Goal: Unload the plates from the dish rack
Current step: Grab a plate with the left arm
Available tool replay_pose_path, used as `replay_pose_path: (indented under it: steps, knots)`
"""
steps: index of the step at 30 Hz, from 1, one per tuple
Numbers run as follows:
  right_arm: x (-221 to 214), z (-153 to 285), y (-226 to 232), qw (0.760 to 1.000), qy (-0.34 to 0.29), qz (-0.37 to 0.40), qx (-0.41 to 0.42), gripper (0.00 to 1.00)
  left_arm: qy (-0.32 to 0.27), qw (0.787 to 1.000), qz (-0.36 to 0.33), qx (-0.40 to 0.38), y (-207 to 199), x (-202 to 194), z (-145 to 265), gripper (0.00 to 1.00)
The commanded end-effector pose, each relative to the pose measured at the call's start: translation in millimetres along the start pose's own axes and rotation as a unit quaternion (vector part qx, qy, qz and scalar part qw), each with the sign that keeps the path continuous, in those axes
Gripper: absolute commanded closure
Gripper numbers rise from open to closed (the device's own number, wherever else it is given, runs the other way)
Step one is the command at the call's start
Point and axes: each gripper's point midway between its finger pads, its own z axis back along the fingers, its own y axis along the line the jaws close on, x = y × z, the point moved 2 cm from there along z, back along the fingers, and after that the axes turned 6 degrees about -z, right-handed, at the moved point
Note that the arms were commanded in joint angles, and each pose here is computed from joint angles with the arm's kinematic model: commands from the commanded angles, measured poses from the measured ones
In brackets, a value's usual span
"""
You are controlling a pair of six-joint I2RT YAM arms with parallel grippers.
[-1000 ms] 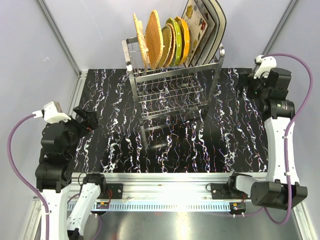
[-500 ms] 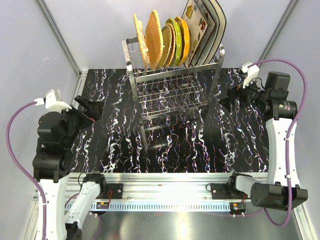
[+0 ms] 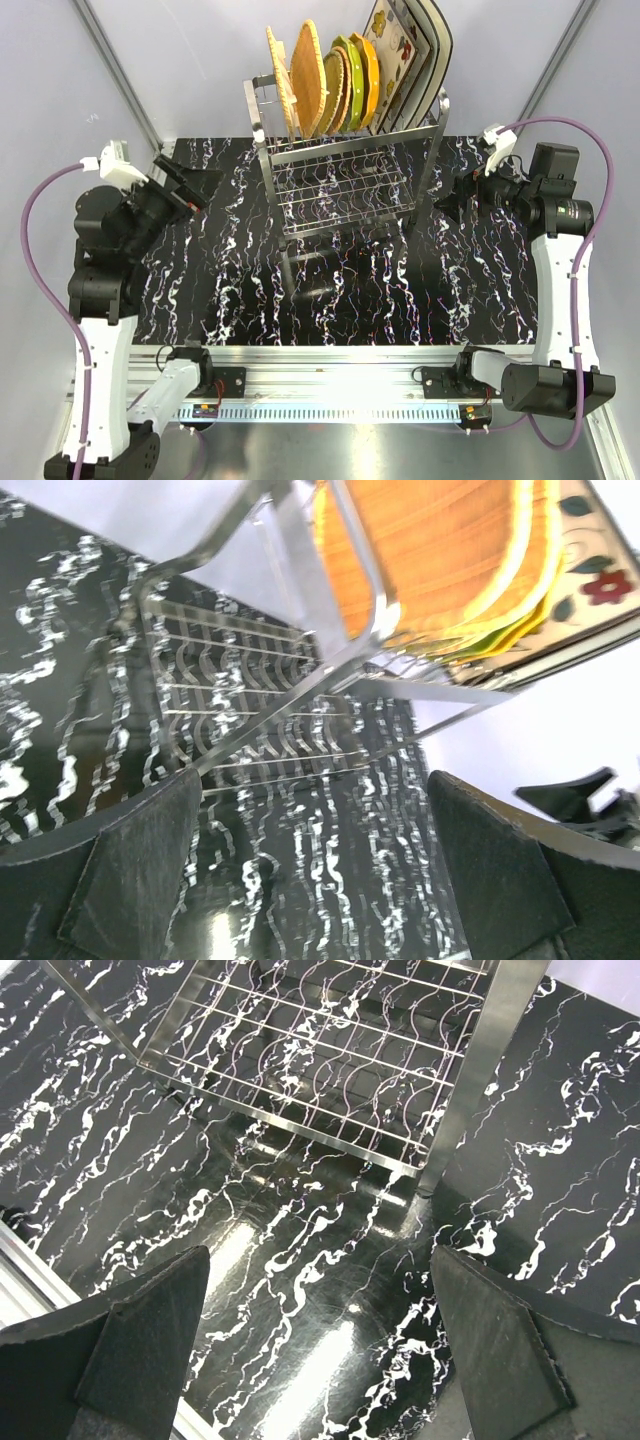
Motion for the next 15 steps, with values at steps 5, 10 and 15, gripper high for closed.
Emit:
replay_pose_path:
  steps: [5, 10, 15]
  knots:
    - [19, 2, 8, 0.999, -0.03, 0.001, 0.018, 0.0, -0.017, 0.995, 0.004, -0.095, -53, 30, -14, 0.01]
    - [21, 3, 12, 0.999, -0.037, -0.006, 0.024, 0.0, -0.015, 0.995, 0.003, -0.099, -67, 38, -38, 0.01]
    - [22, 2, 14, 0.999, -0.042, -0.012, 0.033, 0.0, -0.021, 0.993, -0.017, -0.119, -102, 52, -50, 0.01]
